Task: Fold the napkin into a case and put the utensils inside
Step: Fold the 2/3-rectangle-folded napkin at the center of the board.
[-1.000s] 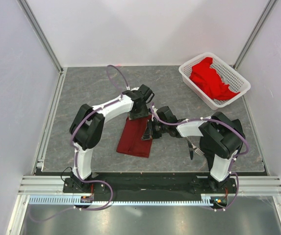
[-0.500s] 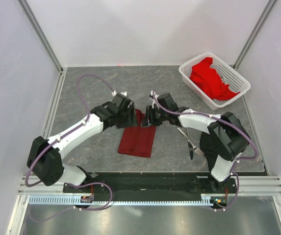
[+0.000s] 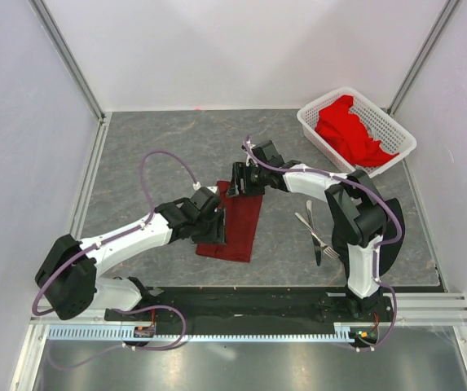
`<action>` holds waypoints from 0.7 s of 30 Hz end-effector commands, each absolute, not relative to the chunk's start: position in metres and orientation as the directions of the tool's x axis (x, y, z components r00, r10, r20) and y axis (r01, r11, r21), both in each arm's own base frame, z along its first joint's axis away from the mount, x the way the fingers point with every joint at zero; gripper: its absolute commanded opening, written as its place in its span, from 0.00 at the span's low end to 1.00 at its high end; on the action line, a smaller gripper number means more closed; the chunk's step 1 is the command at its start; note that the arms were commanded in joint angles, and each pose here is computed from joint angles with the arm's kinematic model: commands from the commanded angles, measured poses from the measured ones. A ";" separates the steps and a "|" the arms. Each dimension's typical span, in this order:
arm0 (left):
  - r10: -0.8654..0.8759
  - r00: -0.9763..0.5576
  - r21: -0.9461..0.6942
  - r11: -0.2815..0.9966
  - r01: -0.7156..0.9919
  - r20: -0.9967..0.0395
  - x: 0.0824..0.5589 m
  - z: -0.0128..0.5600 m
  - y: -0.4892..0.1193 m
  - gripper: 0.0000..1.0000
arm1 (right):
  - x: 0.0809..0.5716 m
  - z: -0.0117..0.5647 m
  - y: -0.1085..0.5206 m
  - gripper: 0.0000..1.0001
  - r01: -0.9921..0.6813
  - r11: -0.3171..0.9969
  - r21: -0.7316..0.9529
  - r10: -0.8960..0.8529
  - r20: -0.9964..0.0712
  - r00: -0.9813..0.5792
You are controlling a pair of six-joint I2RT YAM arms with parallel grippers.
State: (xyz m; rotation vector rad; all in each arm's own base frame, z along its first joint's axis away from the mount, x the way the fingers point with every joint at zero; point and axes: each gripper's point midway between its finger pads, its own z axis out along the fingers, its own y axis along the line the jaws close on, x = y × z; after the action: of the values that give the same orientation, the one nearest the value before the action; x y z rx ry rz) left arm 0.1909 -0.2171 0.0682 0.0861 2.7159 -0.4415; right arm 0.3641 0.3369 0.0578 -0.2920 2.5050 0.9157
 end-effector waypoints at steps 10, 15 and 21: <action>-0.019 -0.923 -0.247 0.965 0.083 -0.385 0.196 0.041 -0.222 0.45 | 0.391 0.054 0.343 0.46 -0.349 0.785 0.512 -0.043 -0.517 -0.855; -0.056 -0.942 -0.248 0.968 0.029 -0.331 0.187 0.023 -0.220 0.41 | 0.395 0.040 0.335 0.32 -0.326 0.817 0.476 -0.043 -0.513 -0.857; -0.093 -0.955 -0.287 0.958 -0.009 -0.283 0.174 0.008 -0.221 0.34 | 0.402 0.027 0.319 0.06 -0.332 0.851 0.407 -0.075 -0.531 -0.844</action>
State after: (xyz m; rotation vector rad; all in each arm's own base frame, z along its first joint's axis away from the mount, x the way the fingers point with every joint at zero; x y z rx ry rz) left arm 0.1823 -0.2149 0.0182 0.0057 2.7917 -0.3449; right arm 0.3838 0.3294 0.0287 -0.2874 2.5479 0.7758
